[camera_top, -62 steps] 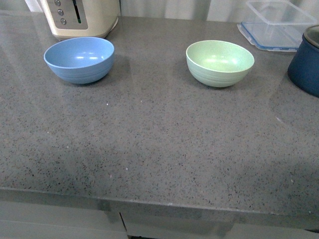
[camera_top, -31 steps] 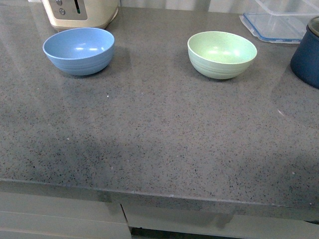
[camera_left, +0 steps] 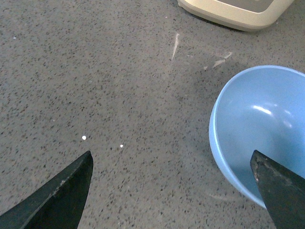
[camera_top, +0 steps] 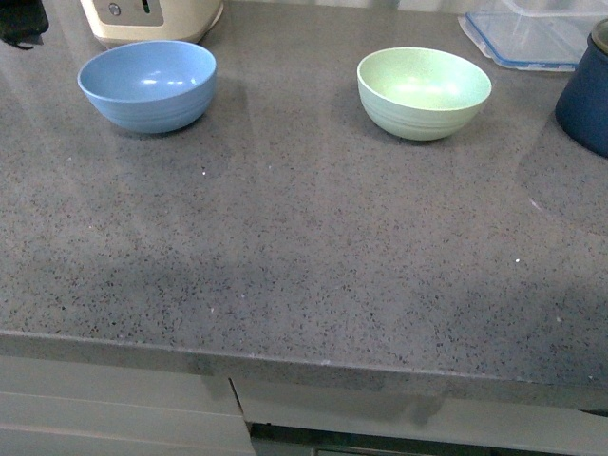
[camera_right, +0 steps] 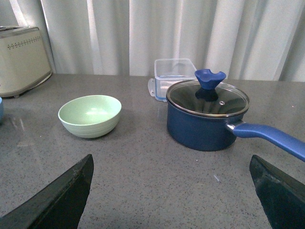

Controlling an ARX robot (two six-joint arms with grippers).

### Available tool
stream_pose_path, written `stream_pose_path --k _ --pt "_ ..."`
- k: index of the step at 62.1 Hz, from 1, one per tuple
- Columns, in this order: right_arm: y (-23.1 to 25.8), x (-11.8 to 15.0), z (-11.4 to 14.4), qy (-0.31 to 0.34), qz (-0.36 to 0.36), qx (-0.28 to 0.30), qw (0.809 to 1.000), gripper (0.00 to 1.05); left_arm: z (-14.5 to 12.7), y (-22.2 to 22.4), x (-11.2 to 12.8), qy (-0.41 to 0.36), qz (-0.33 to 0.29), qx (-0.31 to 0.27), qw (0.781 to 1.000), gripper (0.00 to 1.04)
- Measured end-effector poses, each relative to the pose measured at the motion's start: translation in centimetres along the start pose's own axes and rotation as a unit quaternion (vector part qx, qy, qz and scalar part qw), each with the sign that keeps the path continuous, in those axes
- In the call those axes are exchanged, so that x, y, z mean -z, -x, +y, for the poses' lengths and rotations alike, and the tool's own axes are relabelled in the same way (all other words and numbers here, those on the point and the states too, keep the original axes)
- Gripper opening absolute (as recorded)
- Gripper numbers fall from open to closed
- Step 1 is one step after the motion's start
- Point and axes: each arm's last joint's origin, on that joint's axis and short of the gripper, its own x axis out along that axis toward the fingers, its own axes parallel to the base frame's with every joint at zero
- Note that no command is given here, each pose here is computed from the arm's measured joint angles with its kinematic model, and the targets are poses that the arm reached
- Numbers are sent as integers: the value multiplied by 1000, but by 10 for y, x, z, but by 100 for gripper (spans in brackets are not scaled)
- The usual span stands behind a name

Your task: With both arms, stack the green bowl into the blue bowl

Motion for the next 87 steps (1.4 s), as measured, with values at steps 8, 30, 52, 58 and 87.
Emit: stream_pose_path --k 8,30,52,58,87 --pt "0 0 0 0 0 0 1000 95 -7 -15 -4 -1 3 5 1000 98" --pt "0 0 0 0 0 0 1000 95 -25 -49 1 0 19 21 1000 98" --pt "0 0 0 0 0 0 1000 95 -30 -75 19 4 40 19 999 98" --pt "0 0 0 0 0 0 1000 95 -31 -80 24 10 44 15 999 98" --pt "0 0 0 0 0 0 1000 95 -32 -78 19 53 8 21 998 34"
